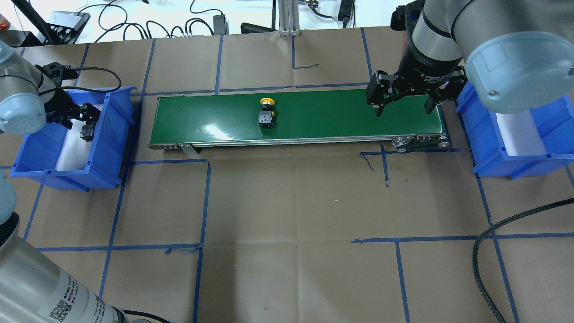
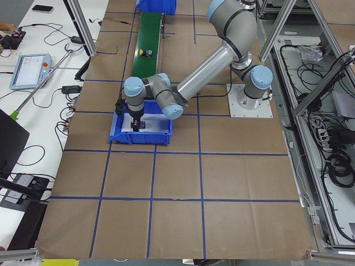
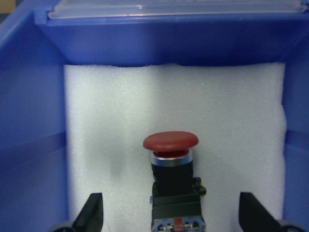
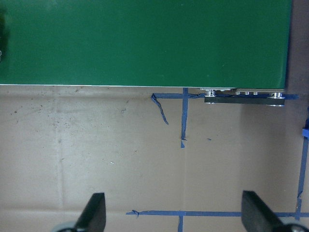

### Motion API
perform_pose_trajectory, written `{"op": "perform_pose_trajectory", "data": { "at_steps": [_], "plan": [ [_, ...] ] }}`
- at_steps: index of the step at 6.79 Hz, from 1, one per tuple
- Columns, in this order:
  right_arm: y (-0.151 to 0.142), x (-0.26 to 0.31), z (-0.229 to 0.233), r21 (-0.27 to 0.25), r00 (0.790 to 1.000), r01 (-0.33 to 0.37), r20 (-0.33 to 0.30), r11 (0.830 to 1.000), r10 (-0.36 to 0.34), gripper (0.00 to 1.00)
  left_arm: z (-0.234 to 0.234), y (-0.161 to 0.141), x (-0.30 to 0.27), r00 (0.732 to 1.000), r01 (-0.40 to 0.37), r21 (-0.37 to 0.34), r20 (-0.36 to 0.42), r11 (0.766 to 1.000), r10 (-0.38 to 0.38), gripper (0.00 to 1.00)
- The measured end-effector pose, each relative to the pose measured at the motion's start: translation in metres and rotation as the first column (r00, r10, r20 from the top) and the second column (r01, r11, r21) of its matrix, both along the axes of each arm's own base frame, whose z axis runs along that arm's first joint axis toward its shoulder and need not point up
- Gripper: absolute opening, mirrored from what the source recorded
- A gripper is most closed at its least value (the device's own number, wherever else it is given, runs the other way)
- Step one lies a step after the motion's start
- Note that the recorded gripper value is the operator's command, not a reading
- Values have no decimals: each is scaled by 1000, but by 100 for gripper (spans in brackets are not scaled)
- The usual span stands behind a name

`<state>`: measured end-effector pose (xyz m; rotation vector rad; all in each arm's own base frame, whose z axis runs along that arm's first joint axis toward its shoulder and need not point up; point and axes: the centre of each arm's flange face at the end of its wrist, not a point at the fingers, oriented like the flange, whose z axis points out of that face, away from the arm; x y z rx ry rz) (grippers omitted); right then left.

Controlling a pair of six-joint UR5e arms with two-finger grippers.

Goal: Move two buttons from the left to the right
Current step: 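Lower the left gripper into the bin and grasp the red button, then carry red button to belt with left gripper while right reaches yellow button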

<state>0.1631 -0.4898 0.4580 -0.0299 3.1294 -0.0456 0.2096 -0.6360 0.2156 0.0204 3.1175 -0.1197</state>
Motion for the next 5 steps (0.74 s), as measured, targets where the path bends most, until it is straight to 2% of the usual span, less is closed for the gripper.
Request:
{"op": "perform_pose_trajectory", "data": {
  "at_steps": [1,3,4,5],
  "plan": [
    [0,0,0,0,1000,1,-1,1000,-1,100,-3,0,-1,1000,-4,4,-4,1000,4,60],
    [0,0,0,0,1000,3,-1,1000,-3,100,-4,0,0,1000,-7,8,-1,1000,7,17],
    [0,0,0,0,1000,4,-1,1000,-4,100,-3,0,0,1000,-6,10,2,1000,6,10],
    [0,0,0,0,1000,5,-1,1000,-5,100,-1,-2,1,1000,-7,9,4,1000,7,8]
  ]
}}
